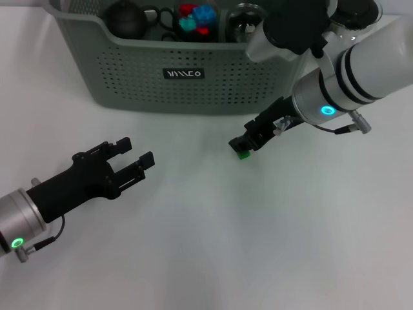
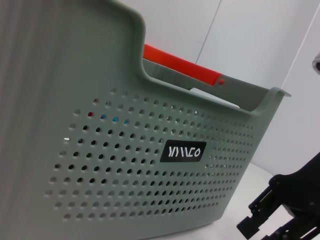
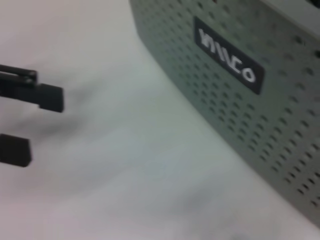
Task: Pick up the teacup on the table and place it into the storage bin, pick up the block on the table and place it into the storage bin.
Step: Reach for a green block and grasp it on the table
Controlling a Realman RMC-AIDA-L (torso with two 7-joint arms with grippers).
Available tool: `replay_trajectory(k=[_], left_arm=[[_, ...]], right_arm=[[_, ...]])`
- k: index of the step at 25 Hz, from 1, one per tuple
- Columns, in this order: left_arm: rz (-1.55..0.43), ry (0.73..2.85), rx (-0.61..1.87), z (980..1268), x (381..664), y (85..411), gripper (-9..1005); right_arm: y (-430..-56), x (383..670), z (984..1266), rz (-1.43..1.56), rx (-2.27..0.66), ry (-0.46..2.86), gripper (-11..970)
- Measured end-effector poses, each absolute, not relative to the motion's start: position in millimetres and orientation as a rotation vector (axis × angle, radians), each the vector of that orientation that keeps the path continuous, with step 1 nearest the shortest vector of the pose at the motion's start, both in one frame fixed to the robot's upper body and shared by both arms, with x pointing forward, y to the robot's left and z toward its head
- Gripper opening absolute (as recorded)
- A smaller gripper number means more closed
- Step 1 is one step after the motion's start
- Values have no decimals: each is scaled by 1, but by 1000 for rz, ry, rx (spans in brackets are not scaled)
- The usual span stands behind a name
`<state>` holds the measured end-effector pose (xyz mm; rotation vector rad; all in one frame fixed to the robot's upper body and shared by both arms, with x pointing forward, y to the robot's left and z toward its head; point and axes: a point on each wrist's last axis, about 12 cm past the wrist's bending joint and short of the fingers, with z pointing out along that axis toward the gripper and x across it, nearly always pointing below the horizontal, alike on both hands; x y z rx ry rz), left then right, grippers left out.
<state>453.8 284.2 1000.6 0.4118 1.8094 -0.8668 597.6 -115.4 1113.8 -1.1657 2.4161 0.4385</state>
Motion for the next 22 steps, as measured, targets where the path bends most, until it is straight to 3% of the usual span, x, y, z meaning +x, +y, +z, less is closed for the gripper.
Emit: replay_trajectory(k=[22], left_arm=[[-871, 1808, 408, 1000, 454, 283, 662]], right_arm=[[-110, 594, 1089, 514, -1094, 2343, 506]])
